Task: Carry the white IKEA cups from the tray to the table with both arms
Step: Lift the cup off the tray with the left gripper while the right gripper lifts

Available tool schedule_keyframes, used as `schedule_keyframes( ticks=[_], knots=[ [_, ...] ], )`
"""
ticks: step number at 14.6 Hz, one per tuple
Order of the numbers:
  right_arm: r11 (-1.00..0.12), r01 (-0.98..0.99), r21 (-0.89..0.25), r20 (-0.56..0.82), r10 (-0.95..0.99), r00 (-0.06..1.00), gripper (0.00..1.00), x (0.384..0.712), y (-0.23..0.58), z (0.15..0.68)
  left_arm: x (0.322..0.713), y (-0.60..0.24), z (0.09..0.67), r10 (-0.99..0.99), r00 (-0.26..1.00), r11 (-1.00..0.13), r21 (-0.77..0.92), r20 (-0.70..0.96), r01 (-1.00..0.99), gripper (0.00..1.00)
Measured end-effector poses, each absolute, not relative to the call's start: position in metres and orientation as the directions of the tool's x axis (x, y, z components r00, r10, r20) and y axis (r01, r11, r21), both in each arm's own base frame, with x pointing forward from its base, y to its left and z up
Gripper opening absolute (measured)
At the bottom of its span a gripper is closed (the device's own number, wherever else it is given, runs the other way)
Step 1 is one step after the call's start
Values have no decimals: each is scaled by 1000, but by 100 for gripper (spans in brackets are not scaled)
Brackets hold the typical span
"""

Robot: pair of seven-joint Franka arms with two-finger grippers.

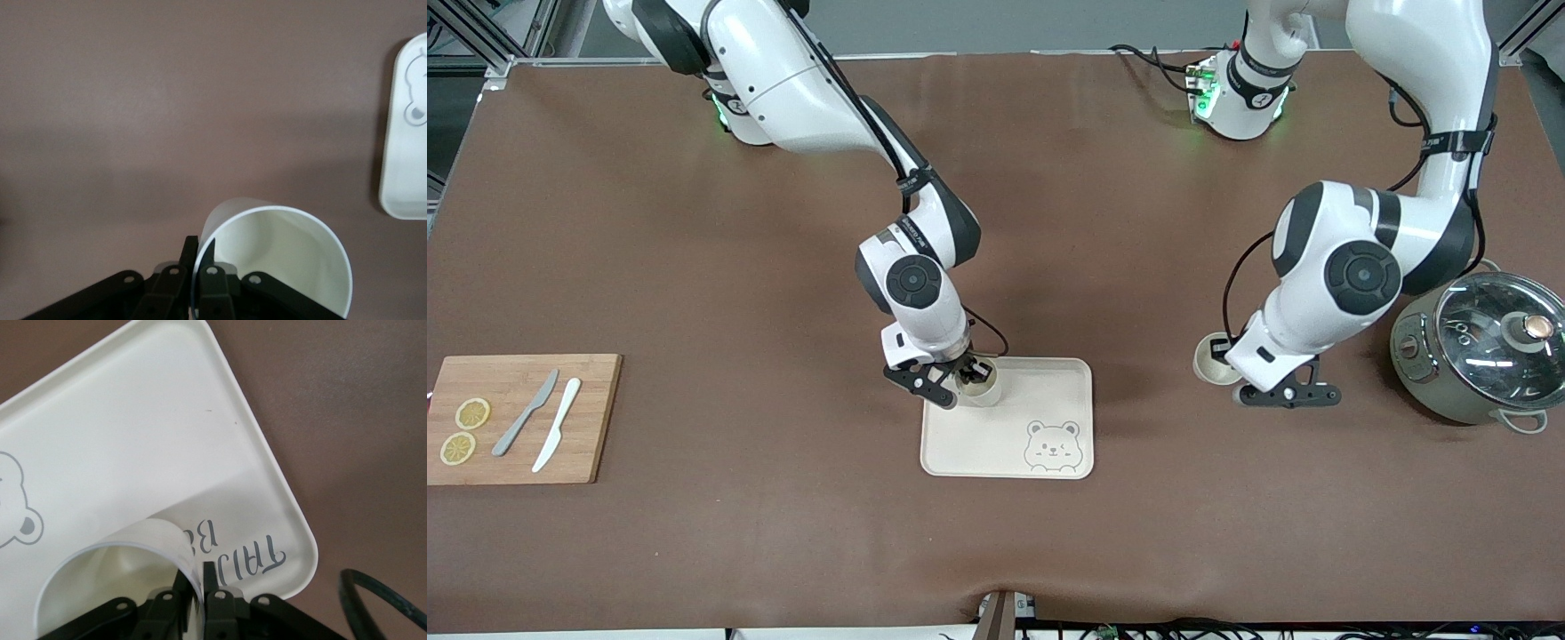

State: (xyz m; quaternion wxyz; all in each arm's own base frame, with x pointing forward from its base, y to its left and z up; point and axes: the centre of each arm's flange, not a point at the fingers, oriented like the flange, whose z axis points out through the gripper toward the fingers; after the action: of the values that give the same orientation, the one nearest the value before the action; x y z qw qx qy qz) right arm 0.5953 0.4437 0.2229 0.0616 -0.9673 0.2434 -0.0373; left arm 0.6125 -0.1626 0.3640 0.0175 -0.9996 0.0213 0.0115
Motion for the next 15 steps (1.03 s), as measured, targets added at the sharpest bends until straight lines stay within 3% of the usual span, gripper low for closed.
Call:
schedule_keyframes(
  ticks=[1, 6, 11, 15],
  knots=[
    [-874, -465, -140, 43, -475, 879, 4, 596, 445, 225, 602, -154, 364, -50, 998, -998, -34, -27, -51, 4],
    [-876, -463, -136, 44, -473, 880, 4, 597, 444, 225, 554, -126, 370, -66, 998, -998, -12, 18, -66, 4],
    [-877, -464, -124, 47, -473, 880, 4, 603, 438, 229, 511, -114, 338, -56, 995, -998, 33, 85, -59, 4],
    [-884, -464, -58, 8, -465, 885, 4, 628, 421, 281, 478, -112, 299, -59, 988, -997, 43, 141, -65, 4]
  ],
)
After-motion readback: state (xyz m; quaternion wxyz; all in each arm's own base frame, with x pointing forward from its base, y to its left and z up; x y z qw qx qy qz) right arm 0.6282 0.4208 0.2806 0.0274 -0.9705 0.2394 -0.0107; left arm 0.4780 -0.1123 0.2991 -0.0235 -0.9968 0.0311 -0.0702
